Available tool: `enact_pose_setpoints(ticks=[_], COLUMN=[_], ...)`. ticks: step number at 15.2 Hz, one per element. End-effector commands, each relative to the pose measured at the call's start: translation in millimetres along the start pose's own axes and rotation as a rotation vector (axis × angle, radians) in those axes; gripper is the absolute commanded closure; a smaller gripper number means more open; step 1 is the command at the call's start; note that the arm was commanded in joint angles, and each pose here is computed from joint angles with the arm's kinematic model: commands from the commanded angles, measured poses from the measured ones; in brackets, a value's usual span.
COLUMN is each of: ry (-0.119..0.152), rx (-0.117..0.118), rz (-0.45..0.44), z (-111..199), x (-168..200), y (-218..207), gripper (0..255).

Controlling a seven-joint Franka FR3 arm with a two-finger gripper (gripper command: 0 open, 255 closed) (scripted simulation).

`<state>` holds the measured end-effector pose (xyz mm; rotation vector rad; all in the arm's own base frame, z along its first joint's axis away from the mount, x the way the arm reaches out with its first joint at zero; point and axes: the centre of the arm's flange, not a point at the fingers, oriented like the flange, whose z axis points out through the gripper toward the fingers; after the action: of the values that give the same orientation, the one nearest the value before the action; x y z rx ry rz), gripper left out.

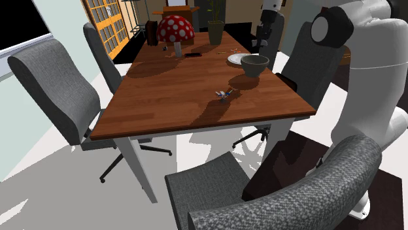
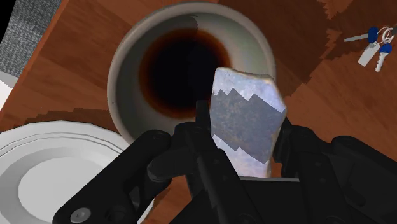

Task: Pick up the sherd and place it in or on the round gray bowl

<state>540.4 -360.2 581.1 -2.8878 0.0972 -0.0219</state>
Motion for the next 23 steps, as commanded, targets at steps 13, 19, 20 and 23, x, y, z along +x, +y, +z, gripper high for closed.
enact_pose_setpoints(ticks=[13, 19, 20, 23], ry=[0.000, 0.000, 0.000, 0.000], rx=[0.000, 0.000, 0.000, 0.000], rz=[-0.001, -0.001, -0.001, -0.001], z=[68, 68, 68, 68], x=[0, 0, 0, 0], y=[20, 20, 20, 20], gripper=[255, 255, 255, 0])
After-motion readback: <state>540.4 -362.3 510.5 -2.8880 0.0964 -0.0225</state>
